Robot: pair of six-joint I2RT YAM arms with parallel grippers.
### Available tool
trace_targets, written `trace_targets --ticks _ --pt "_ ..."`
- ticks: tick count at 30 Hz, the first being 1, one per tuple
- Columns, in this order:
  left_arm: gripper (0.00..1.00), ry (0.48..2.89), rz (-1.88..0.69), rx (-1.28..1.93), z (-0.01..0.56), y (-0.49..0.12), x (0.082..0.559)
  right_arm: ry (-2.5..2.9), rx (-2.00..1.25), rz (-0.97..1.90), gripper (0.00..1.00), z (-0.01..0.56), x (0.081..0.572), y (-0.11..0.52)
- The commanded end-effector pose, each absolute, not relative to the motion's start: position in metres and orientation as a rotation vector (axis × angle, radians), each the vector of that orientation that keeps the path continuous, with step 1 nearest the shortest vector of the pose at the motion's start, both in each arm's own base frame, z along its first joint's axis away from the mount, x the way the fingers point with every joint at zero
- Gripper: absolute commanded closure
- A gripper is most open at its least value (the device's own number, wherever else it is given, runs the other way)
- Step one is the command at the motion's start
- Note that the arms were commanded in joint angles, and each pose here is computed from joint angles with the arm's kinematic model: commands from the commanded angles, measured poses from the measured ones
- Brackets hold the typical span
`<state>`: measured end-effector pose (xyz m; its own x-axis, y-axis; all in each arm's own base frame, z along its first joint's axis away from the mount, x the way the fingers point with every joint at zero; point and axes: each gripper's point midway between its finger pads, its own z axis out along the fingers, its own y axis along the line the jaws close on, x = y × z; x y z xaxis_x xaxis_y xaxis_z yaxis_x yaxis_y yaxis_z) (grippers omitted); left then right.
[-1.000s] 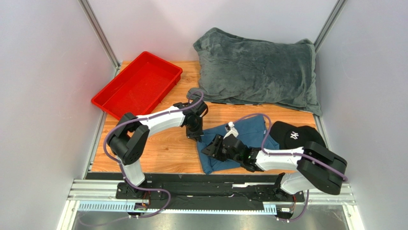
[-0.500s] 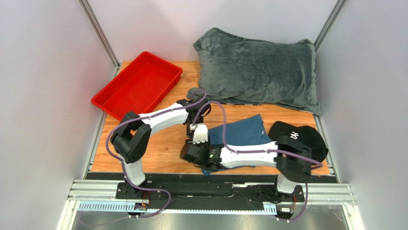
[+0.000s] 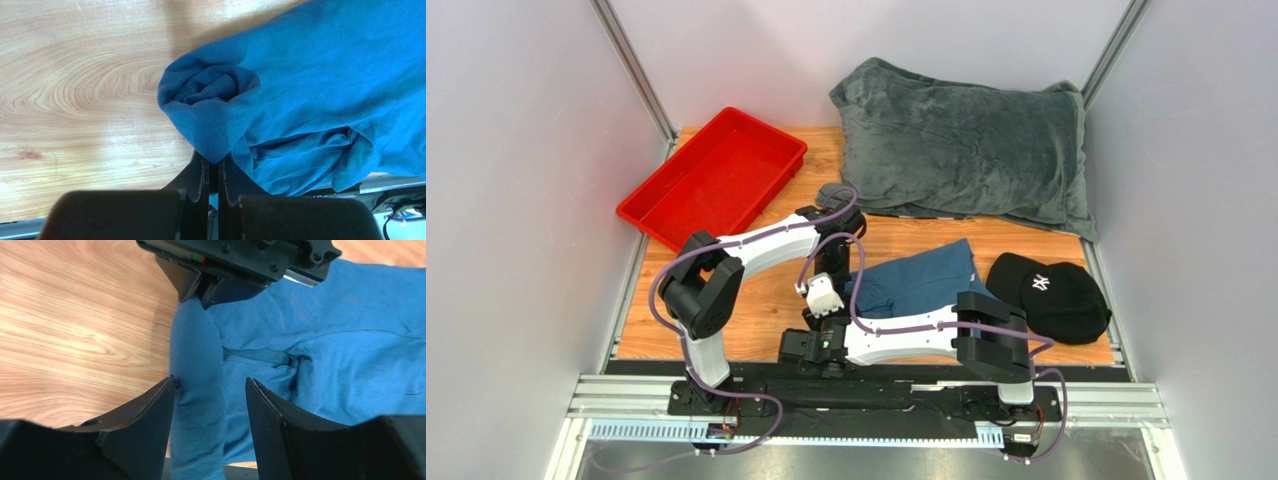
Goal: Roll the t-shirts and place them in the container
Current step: Roll the T-shirt to the center of the board.
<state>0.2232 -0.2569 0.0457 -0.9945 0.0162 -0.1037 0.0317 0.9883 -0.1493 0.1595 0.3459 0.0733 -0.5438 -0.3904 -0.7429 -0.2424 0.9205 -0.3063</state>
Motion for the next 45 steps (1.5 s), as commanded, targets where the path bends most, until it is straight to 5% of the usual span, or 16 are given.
trace_targets --ticks 1,12,17,27,33,40,45 --pt "1.00 3.023 -0.237 0.061 0.052 -0.265 0.226 2.095 -0.519 -0.267 0.42 0.080 0.160 0.350" --pt "1.00 3.028 -0.232 0.075 0.051 -0.265 0.227 2.115 -0.551 -0.192 0.43 0.064 0.150 0.363" --pt "1.00 3.034 -0.236 0.078 0.050 -0.266 0.226 2.130 -0.533 -0.200 0.57 0.051 0.152 0.355" --pt "0.98 3.037 -0.247 0.089 0.048 -0.267 0.227 2.175 -0.467 -0.176 0.66 0.043 0.159 0.340" --pt "0.81 3.020 -0.325 0.120 0.055 -0.273 0.231 2.258 -0.342 0.090 0.77 0.045 0.159 0.341" --pt "0.46 2.923 -0.516 0.163 0.085 -0.282 0.251 2.355 -0.127 0.469 0.78 0.047 0.159 0.331" --pt "0.41 2.858 -0.622 0.148 0.104 -0.279 0.262 2.400 0.076 0.664 0.79 0.037 0.168 0.309"
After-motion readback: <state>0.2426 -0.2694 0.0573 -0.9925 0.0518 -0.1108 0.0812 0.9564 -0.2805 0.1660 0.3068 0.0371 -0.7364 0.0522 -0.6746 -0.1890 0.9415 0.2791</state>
